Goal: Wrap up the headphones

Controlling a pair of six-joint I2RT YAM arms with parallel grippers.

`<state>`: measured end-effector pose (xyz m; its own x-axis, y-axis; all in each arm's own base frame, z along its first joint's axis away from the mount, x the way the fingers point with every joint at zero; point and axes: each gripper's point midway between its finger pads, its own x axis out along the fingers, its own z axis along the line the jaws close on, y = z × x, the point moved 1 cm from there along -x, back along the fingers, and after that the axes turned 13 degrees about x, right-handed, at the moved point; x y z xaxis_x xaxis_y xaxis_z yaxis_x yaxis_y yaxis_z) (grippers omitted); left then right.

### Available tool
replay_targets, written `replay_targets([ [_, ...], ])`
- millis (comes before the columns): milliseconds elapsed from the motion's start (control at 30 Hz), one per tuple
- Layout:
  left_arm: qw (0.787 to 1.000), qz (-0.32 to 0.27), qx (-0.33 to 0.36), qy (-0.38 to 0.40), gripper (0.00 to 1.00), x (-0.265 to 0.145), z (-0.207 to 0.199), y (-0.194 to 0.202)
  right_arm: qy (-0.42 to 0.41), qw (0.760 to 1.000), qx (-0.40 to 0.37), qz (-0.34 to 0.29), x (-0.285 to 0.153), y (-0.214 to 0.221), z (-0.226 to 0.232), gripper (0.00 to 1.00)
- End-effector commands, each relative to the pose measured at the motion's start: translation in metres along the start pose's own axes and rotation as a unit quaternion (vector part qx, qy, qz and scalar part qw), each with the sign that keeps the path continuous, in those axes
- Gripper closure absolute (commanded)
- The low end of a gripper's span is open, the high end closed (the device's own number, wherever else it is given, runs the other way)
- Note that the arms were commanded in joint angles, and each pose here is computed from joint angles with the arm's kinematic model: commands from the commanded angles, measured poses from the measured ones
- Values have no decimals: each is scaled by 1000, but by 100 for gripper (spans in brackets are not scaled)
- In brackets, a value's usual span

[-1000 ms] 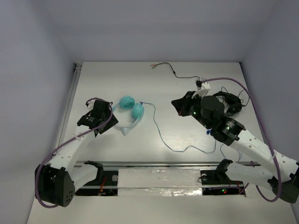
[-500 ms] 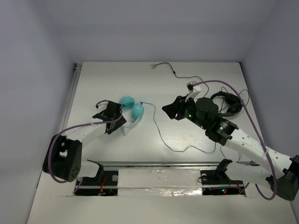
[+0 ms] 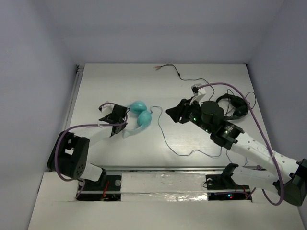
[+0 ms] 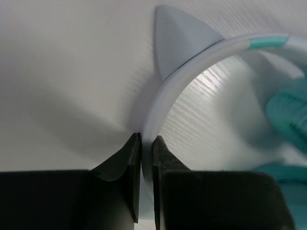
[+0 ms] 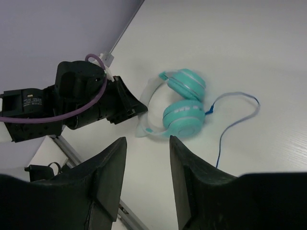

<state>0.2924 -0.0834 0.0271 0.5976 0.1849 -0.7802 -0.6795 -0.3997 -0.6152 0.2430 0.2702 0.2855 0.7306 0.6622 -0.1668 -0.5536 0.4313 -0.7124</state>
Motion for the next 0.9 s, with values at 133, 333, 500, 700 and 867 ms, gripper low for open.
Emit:
replay_targets([
  [133,997,-26,66,5,100,-23,2,-22,16,1000,-6,-1,5,10,-15,65],
  [333,985,-85,115,101,100,-101,-30,-88,6,1000,-23,20,16,25,-20,46],
  [500,967,-116,138,178,100,-165,-56,-131,22,999,-22,24,29,30,-31,22],
  [700,952,-122,160,232,100,-204,-72,-160,57,998,-19,2,29,32,-57,22],
  [867,937,-131,161,282,100,-232,-82,-177,48,999,-2,0,39,40,-63,22],
])
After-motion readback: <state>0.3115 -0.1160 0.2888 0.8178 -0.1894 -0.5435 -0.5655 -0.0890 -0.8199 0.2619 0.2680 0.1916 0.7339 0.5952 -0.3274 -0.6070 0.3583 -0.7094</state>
